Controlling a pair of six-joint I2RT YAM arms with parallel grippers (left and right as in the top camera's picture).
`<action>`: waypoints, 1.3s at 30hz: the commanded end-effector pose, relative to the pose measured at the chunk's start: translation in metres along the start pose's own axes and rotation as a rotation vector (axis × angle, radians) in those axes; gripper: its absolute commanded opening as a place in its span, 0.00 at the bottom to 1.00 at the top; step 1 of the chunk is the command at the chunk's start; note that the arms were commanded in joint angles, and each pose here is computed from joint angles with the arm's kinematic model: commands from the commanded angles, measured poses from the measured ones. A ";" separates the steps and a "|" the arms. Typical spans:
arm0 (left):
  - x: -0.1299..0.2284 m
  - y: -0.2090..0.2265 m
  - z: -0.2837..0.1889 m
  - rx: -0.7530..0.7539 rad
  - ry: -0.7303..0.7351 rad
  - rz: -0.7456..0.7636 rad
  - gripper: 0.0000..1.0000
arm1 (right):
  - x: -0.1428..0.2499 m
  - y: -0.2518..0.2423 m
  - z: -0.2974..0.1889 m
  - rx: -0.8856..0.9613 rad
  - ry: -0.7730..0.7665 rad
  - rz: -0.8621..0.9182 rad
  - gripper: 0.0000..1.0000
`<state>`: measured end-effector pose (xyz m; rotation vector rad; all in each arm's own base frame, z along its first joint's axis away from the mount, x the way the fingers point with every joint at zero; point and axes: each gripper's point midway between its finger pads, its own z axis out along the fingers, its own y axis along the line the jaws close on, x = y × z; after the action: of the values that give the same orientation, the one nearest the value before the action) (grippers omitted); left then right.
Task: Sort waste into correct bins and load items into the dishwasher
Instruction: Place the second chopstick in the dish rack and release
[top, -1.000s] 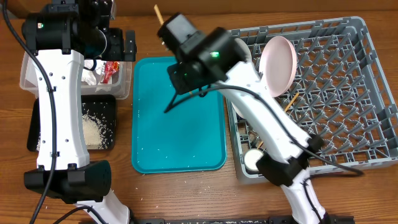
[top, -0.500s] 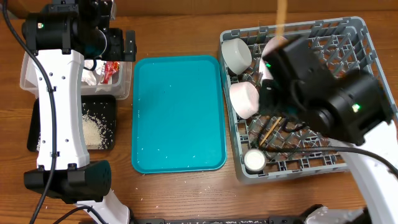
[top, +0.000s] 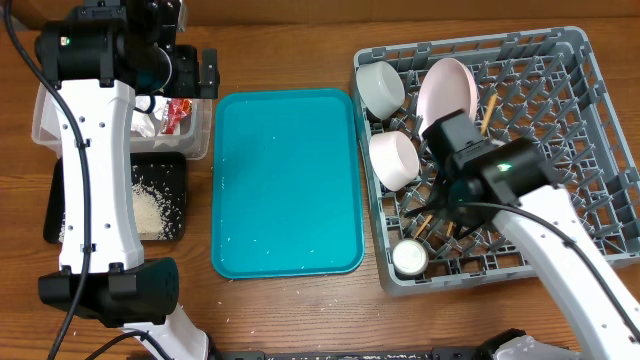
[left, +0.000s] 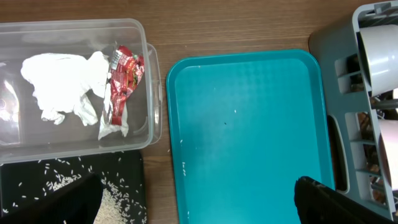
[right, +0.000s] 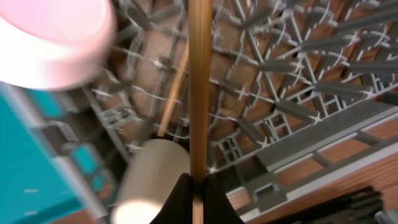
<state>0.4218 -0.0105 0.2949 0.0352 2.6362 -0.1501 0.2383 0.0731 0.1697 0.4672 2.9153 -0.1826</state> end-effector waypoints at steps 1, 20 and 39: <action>-0.002 -0.003 -0.005 0.000 -0.015 0.007 1.00 | 0.010 -0.009 0.024 0.051 0.025 -0.129 0.04; -0.002 -0.003 -0.005 0.000 -0.015 0.007 1.00 | -0.010 0.017 -0.020 -0.118 -0.045 -0.129 0.53; -0.002 -0.003 -0.005 0.000 -0.016 0.006 1.00 | -0.076 0.054 -0.124 -0.395 -0.408 -0.137 1.00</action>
<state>0.4218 -0.0105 0.2949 0.0352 2.6362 -0.1501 0.2871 0.1400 0.2766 0.1900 2.6627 0.3868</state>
